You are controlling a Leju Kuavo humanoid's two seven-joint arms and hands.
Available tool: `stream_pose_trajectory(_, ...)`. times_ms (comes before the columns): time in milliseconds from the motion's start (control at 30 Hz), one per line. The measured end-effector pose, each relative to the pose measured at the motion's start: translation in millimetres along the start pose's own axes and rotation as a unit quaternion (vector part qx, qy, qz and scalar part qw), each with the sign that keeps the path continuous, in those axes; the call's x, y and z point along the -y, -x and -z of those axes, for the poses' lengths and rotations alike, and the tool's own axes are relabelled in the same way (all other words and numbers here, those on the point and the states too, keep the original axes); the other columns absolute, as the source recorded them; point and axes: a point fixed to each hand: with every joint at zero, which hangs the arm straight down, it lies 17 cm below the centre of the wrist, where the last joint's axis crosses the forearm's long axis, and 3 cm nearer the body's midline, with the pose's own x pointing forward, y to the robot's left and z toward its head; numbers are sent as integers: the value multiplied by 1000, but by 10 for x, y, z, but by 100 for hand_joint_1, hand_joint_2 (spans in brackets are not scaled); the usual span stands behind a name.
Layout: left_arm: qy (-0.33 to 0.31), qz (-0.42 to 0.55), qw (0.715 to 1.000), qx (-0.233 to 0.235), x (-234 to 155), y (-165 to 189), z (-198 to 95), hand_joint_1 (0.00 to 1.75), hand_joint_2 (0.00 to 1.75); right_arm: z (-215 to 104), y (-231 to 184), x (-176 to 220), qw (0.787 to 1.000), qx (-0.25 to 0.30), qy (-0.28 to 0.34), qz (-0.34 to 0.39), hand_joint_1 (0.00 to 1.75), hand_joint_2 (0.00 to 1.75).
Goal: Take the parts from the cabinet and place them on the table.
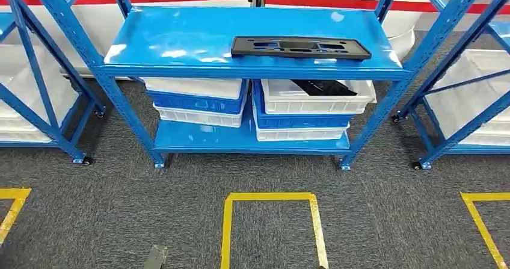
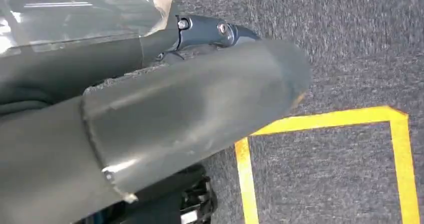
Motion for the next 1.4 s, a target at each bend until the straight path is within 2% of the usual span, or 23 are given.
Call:
stream_pose_trajectory(533,0,4,1000,-1,-12,6,3,0,0,-11,6,-62,1000,0,-7,-3,0,0)
stream_pose_trajectory(567,0,4,1000,-1,-12,4,3,0,175,-11,3,-58,1000,0,-6,-3,0,0)
stream_pose_trajectory(1267,-12,10,1000,-4,-51,-18,22,0,175,-12,30,-54,1000,-10,-4,-24,0,0)
stream_pose_trajectory(1300,-12,10,1000,-4,-51,-18,22,0,175,-13,31,-57,1000,-10,-5,-24,0,175)
stream_pose_trajectory(1400,-12,10,1000,-4,-50,-17,22,0,175,-14,33,-64,1000,-10,-5,-26,0,175)
